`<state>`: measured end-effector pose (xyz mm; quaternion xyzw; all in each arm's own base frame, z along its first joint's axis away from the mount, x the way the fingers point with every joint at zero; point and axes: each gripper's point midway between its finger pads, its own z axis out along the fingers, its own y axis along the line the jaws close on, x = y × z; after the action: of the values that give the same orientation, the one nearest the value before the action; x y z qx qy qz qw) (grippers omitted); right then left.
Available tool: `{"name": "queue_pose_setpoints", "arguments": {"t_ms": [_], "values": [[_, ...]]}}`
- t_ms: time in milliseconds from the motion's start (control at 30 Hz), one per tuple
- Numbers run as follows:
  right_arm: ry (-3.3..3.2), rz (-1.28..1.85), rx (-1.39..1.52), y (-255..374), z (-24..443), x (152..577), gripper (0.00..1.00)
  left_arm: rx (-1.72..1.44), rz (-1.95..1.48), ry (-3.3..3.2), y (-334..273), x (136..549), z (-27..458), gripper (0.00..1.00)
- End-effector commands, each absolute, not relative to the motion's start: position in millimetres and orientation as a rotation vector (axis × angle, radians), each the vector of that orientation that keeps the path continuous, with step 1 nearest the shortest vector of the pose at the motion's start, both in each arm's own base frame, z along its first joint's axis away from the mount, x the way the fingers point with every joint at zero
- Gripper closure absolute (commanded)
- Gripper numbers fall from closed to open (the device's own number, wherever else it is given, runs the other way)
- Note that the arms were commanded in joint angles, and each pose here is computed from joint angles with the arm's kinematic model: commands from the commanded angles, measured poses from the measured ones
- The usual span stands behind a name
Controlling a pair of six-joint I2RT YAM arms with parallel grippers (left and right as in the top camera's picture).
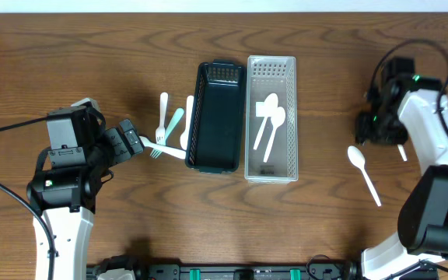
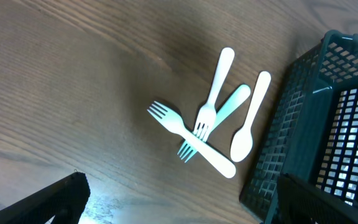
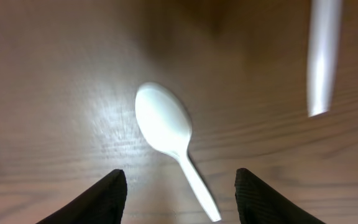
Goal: Pack container
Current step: 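Grasp the white plastic spoon on the right with the right gripper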
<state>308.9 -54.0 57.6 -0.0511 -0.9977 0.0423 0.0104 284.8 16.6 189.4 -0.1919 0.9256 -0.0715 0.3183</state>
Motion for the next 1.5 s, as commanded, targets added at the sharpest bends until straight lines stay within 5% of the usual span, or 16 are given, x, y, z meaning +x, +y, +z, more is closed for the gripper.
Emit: {"name": "queue_pose_setpoints", "arguments": {"t_ms": [0,500,1467], "values": [[-3.068,0.1,-0.1,-51,38,293,0.42,-0.505,-0.192,2.416,17,288,196,0.02],[-3.09,0.1,-0.007,-51,-5,278,0.4,-0.504,-0.192,2.413,18,289,197,0.02],[-3.089,0.106,-0.305,-60,-22,267,0.68,-0.504,-0.193,2.413,17,289,197,0.02]]}}
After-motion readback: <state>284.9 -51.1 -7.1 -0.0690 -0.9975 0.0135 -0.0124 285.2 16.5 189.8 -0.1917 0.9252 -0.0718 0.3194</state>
